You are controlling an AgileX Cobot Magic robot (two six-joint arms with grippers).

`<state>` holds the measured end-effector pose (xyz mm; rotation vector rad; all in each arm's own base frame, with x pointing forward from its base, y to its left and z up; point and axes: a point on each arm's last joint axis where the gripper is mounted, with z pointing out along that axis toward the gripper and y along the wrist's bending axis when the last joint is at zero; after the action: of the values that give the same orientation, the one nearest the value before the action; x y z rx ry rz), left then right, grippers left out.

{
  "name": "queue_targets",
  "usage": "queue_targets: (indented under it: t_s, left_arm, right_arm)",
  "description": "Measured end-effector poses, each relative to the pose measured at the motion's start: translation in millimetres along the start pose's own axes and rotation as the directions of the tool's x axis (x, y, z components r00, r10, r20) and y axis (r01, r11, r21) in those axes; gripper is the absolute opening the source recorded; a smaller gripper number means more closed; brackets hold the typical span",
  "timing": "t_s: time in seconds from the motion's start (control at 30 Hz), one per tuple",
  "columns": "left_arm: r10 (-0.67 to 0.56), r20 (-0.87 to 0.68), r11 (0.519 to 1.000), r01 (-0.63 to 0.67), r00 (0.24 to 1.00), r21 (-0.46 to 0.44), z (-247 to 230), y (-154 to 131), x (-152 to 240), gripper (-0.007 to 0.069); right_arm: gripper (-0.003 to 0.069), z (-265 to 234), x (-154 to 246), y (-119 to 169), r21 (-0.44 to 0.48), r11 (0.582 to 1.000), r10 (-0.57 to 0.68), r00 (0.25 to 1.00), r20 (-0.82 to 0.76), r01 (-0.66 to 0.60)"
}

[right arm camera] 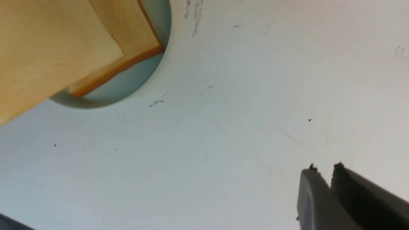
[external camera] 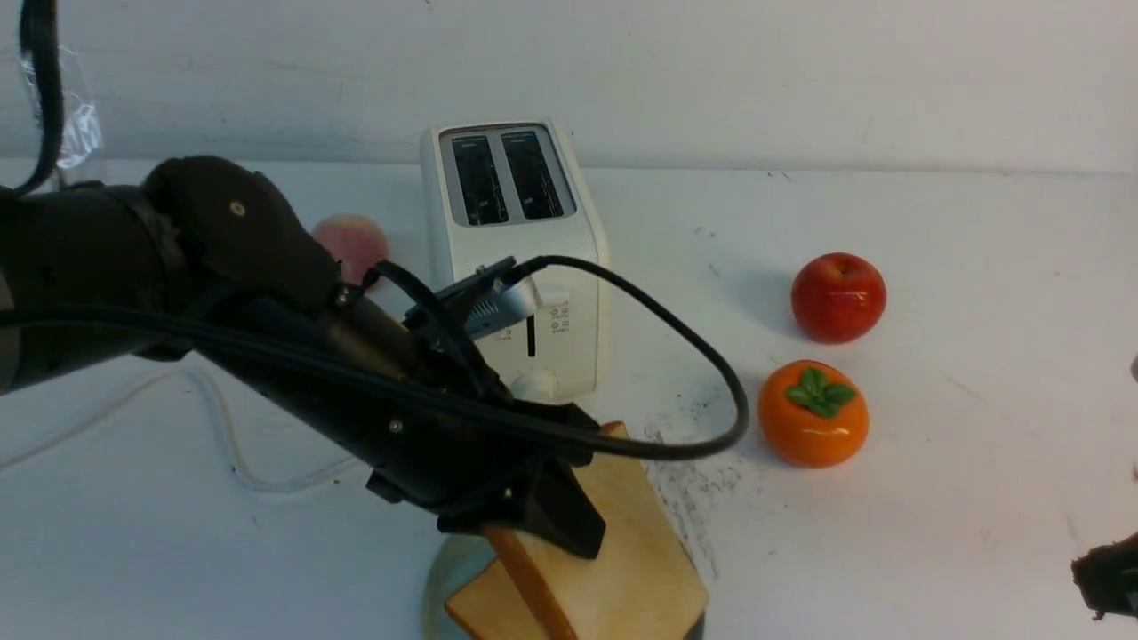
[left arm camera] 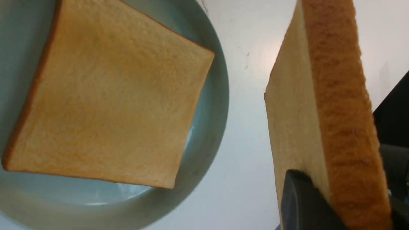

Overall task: Take toasted bread from bread machine on white table place on plate.
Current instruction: 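Place the slice of bread on the plate with the left gripper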

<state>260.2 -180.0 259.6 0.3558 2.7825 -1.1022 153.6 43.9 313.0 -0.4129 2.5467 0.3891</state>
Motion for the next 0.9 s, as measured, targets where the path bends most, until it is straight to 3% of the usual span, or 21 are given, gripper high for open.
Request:
queue_targets:
  t_s: [0.43, 0.9]
  left_arm:
    - [0.014, -0.084, 0.989, -0.026, 0.996, -0.142, 33.5, 36.7, -7.3, 0.0144]
    - [0.038, 0.016, 0.963, -0.033, 0.999, -0.267, 32.5, 48.5, -17.5, 0.0412]
  right_arm:
    - [0.0098, 0.0, 0.0, 0.1, -0.001, 1.000, 0.000, 1.000, 0.000, 0.000]
    - [0.0106, 0.0, -0.1, 0.3, -0.003, 1.000, 0.002, 1.000, 0.001, -0.002]
